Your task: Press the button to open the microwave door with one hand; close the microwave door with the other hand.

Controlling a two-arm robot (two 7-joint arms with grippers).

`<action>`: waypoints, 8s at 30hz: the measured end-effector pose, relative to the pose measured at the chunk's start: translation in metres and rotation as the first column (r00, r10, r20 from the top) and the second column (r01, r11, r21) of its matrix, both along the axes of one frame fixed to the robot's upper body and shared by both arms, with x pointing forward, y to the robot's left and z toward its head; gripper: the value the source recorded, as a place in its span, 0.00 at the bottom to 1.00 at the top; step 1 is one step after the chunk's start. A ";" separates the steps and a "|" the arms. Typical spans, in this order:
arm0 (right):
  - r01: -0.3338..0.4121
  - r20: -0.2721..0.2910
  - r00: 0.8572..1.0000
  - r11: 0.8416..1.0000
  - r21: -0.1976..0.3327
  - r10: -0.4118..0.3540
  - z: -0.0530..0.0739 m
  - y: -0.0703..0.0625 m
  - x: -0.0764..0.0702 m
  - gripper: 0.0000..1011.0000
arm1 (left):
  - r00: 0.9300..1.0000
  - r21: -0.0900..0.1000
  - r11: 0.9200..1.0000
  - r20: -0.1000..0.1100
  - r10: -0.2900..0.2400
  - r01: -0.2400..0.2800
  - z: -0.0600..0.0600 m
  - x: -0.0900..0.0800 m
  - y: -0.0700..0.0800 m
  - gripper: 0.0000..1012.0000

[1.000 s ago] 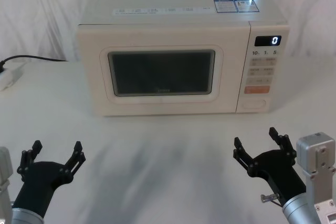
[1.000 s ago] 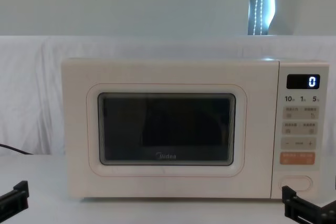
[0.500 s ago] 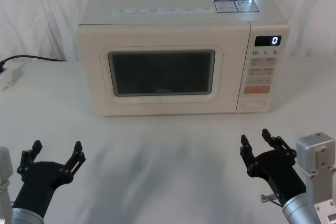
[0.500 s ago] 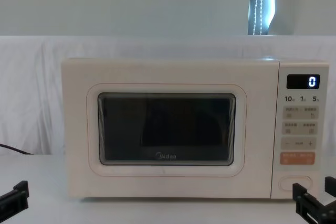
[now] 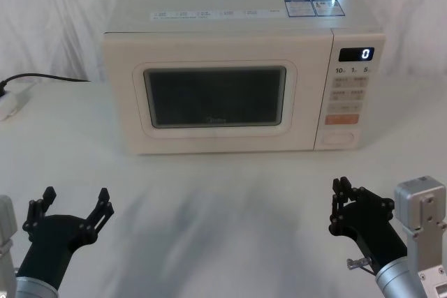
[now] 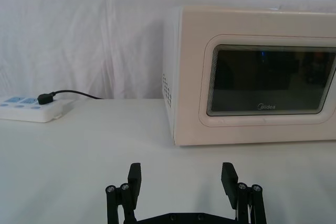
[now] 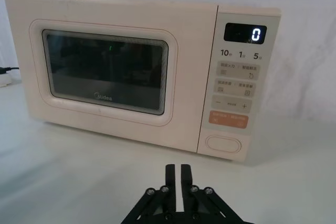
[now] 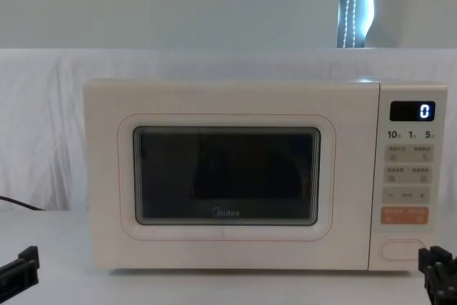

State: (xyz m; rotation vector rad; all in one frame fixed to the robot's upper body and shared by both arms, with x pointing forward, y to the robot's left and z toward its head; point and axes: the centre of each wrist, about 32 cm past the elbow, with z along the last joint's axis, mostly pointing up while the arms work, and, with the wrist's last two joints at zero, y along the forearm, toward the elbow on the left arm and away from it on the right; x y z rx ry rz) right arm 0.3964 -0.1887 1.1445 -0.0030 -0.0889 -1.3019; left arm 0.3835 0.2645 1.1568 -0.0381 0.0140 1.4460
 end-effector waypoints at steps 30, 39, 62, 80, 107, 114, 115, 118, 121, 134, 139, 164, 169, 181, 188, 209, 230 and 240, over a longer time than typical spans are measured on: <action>0.000 0.000 1.000 1.000 0.000 0.000 0.000 0.000 0.000 0.00 | 1.000 0.000 1.000 0.000 0.000 0.000 0.000 0.000 0.000 0.99; 0.046 -0.036 0.998 0.999 -0.001 -0.046 0.002 0.003 0.007 0.00 | 1.000 0.000 1.000 0.000 0.000 0.000 0.000 0.000 0.000 0.99; 0.123 -0.099 0.987 0.992 -0.033 -0.126 0.009 0.005 0.058 0.00 | 1.000 0.000 1.000 0.000 0.000 0.000 0.000 0.000 0.000 0.99; 0.192 -0.168 0.966 0.981 -0.037 -0.195 -0.004 0.016 0.104 0.00 | 1.000 0.000 1.000 0.000 0.000 0.000 0.000 0.000 0.000 0.99; 0.261 -0.177 0.949 0.965 -0.017 -0.259 -0.008 0.020 0.145 0.00 | 1.000 0.000 1.000 0.000 0.000 0.000 0.000 0.000 0.000 0.99; 0.267 -0.177 0.947 0.964 -0.024 -0.266 -0.007 0.023 0.153 0.00 | 1.000 0.000 1.000 0.000 0.000 0.000 0.000 0.000 0.000 0.99; 0.267 -0.177 0.947 0.963 -0.024 -0.267 -0.007 0.024 0.154 0.00 | 1.000 0.000 1.000 0.000 0.000 0.000 0.000 0.000 0.000 0.99; 0.275 -0.179 0.945 0.961 -0.027 -0.275 -0.008 0.024 0.158 0.00 | 1.000 0.000 1.000 0.000 0.000 0.000 0.000 0.000 0.000 0.99; 0.282 -0.179 0.943 0.959 -0.029 -0.282 -0.008 0.024 0.161 0.00 | 1.000 0.000 1.000 0.000 0.000 0.000 0.000 0.000 0.000 0.99; 0.295 -0.178 0.938 0.955 -0.036 -0.296 -0.008 0.024 0.163 0.00 | 1.000 0.000 1.000 0.000 0.000 0.000 0.000 0.000 0.000 0.99; 0.296 -0.178 0.938 0.954 -0.038 -0.298 -0.008 0.025 0.163 0.00 | 1.000 0.000 1.000 0.000 0.000 0.000 0.000 0.000 0.000 0.99; 0.302 -0.181 0.935 0.952 -0.046 -0.305 -0.007 0.029 0.168 0.00 | 1.000 0.000 1.000 0.000 0.000 0.000 0.000 0.000 0.000 0.99; 0.304 -0.181 0.934 0.952 -0.049 -0.307 -0.007 0.030 0.170 0.00 | 1.000 0.000 1.000 0.000 0.000 0.000 0.000 0.000 0.000 0.99; 0.308 -0.181 0.932 0.950 -0.058 -0.314 -0.006 0.031 0.174 0.00 | 1.000 0.000 1.000 0.000 0.000 0.000 0.000 0.000 0.000 0.99; 0.313 -0.185 0.929 0.948 -0.064 -0.319 -0.007 0.032 0.178 0.00 | 1.000 0.000 1.000 0.000 0.000 0.000 0.000 0.000 0.000 0.99; 0.331 -0.186 0.922 0.941 -0.077 -0.340 -0.007 0.011 0.204 0.00 | 1.000 0.000 1.000 0.000 0.000 0.000 0.000 0.000 0.000 0.99; 0.277 -0.189 0.943 0.961 -0.008 -0.273 -0.002 -0.006 0.198 0.00 | 1.000 0.000 1.000 0.000 0.000 0.000 0.000 0.000 0.000 0.99; 0.185 -0.208 0.962 0.983 0.011 -0.179 0.010 -0.008 0.176 0.00 | 1.000 0.000 1.000 0.000 0.000 0.000 0.000 0.000 0.000 0.99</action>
